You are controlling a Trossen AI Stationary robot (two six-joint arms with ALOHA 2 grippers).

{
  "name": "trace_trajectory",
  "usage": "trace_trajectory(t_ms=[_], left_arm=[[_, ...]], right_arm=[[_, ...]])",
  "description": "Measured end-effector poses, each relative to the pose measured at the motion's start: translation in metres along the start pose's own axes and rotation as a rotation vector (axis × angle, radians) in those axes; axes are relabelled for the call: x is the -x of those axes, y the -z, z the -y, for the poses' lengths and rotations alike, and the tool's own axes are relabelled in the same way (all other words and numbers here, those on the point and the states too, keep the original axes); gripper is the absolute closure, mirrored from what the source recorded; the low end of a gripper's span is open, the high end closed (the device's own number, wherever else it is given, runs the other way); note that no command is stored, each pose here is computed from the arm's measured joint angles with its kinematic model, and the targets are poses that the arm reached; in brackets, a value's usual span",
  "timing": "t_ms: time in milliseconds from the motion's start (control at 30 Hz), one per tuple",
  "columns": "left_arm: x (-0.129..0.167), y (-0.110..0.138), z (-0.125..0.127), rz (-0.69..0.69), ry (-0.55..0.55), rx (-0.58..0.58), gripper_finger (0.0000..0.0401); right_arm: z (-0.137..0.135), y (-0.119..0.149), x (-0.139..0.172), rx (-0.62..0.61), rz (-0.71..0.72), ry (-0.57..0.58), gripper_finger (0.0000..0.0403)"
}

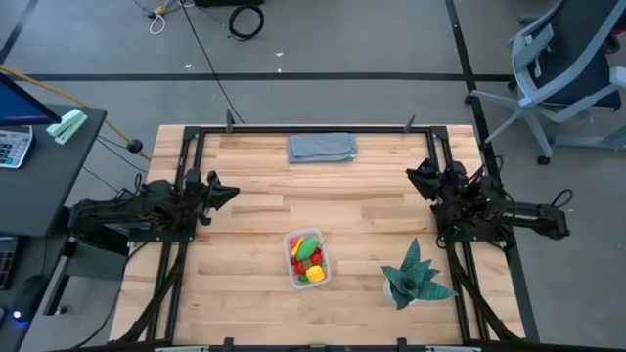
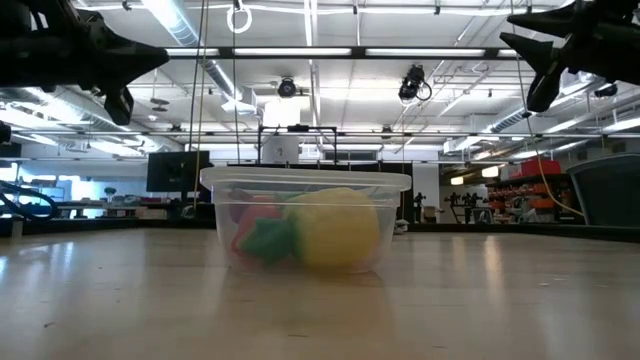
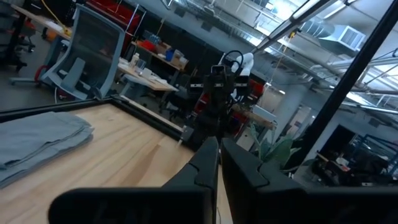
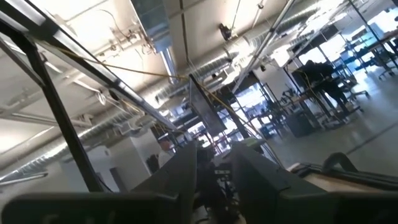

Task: Pick and placing Produce into tupperware
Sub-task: Return to Home Position

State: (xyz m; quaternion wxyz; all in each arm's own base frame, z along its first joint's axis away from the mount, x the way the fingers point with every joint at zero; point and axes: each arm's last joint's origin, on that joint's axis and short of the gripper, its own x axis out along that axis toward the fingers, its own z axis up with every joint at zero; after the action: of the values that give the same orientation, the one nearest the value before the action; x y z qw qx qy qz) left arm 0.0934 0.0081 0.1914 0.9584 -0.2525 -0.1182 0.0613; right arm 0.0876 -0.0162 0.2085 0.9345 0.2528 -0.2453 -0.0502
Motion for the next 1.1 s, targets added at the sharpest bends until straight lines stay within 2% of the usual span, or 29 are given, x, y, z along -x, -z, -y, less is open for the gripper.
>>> trace_trajectory(t_ms=[467,867,1100], left_arm=[[0.0,0.0002,-0.0001,-0.002,-0.001,0.0,0.0363],[0.0,0.0002,-0.0001,-0.002,-0.001,0.0,0.0376],[-0.0001,0.0,-0.0004,0.0,-0.005,-0.001,0.0366]], right_arm=[[0.0026,0.0047,-0.0029,0.004,-0.042,0.026,0.0293],[0.0026,0.0047,-0.0029,0.004,-0.042,0.026,0.0293],[0.0026,0.0047,-0.0029,0.004,-0.042,0.026,0.0293]])
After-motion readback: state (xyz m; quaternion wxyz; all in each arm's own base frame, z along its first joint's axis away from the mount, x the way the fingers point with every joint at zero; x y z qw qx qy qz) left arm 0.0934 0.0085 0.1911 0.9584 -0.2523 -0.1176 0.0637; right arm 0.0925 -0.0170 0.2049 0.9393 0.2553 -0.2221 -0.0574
